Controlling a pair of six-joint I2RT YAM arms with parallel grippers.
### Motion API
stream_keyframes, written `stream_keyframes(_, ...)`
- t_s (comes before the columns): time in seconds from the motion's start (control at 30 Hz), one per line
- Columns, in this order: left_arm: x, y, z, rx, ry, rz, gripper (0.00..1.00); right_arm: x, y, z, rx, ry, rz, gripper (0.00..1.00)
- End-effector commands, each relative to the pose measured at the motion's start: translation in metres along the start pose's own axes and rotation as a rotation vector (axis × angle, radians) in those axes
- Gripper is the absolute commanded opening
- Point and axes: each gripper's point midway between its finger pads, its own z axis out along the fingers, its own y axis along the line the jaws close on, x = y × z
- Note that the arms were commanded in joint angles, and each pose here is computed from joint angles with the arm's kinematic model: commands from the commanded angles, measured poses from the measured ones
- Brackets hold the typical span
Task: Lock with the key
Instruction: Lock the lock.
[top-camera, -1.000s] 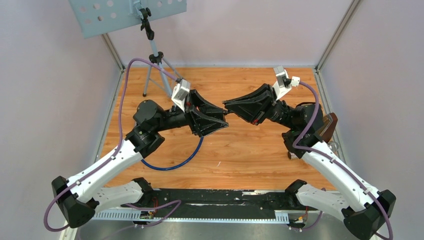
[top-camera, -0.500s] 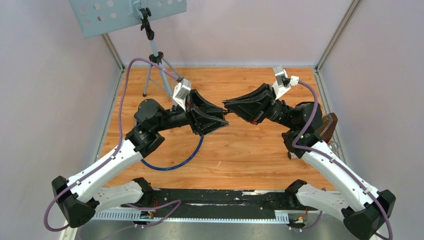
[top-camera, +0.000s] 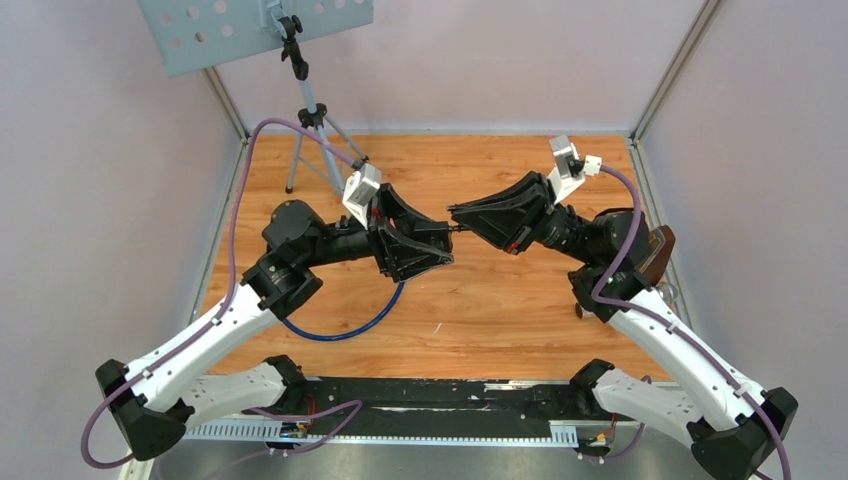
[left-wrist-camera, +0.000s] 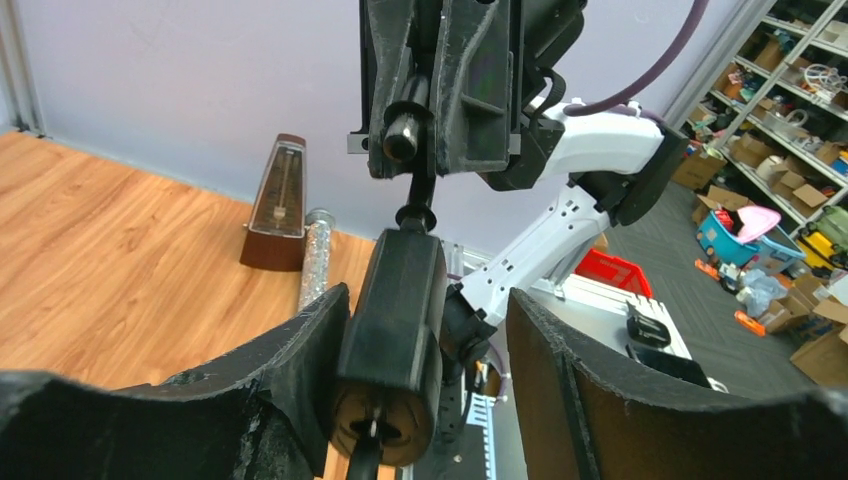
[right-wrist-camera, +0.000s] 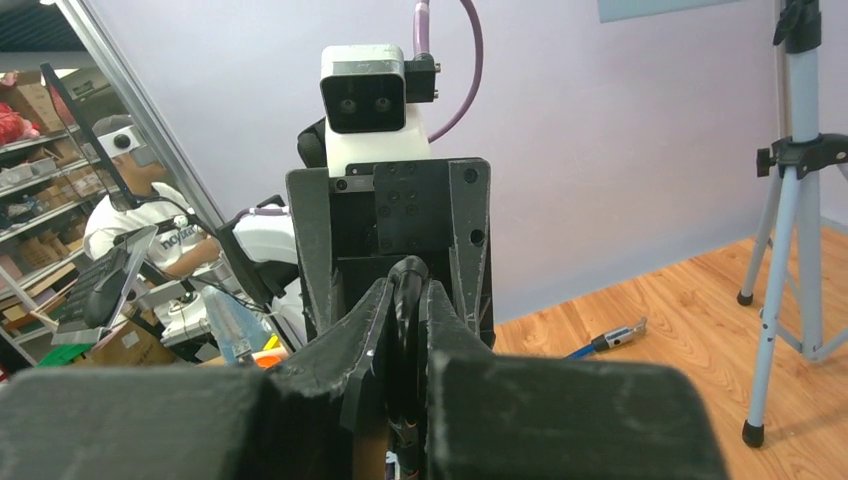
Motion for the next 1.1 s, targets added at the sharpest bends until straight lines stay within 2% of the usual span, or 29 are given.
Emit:
stream_keyframes(0.0, -0.023, -0.031, -0.01, 0.085, -0.045, 0.046, 0.66, -0.057, 0.041, -0.007, -0.069, -0.194, -0.127, 0.0)
stream_keyframes(0.47, -0.027, -0.035, -0.007, 0.118, -0.061, 0.017, 0.63, -0.05, 0.038, 0.0, -0.112, -0.175, -0.078, 0.0)
stream_keyframes(0.53, -0.027, -0.035, -0.005, 0.126, -0.062, 0.011, 0.58, -0.049, 0.035, 0.002, -0.116, -0.174, -0.066, 0.0)
stream_keyframes(0.6, -0.027, -0.035, -0.003, 0.137, -0.062, 0.005, 0.48, -0.047, 0.035, 0.003, -0.124, -0.174, -0.058, 0.0)
stream_keyframes(0.63, -0.027, -0.035, -0.002, 0.138, -0.062, 0.002, 0.39, -0.047, 0.034, 0.003, -0.128, -0.174, -0.052, 0.0)
stream_keyframes(0.7, -0.027, -0.035, -0.002, 0.141, -0.064, 0.002, 0.28, -0.046, 0.033, 0.004, -0.131, -0.173, -0.046, 0.0)
stream_keyframes(0.77, -0.028, -0.034, -0.002, 0.136, -0.067, 0.003, 0.26, -0.045, 0.032, 0.005, -0.129, -0.172, -0.039, 0.0)
stream_keyframes(0.8, -0.028, -0.035, -0.002, 0.136, -0.068, 0.004, 0.27, -0.044, 0.031, 0.005, -0.127, -0.17, -0.038, 0.0)
stream_keyframes(0.9, -0.03, -0.037, -0.004, 0.138, -0.077, 0.013, 0.41, -0.043, 0.029, 0.004, -0.121, -0.174, -0.034, 0.0)
stream_keyframes(0.97, -0.031, -0.036, -0.004, 0.131, -0.083, 0.014, 0.47, -0.043, 0.027, 0.004, -0.115, -0.179, -0.032, 0.0)
stream_keyframes(1.07, -0.032, -0.034, -0.003, 0.125, -0.088, 0.015, 0.48, -0.044, 0.028, 0.003, -0.115, -0.185, -0.033, 0.0)
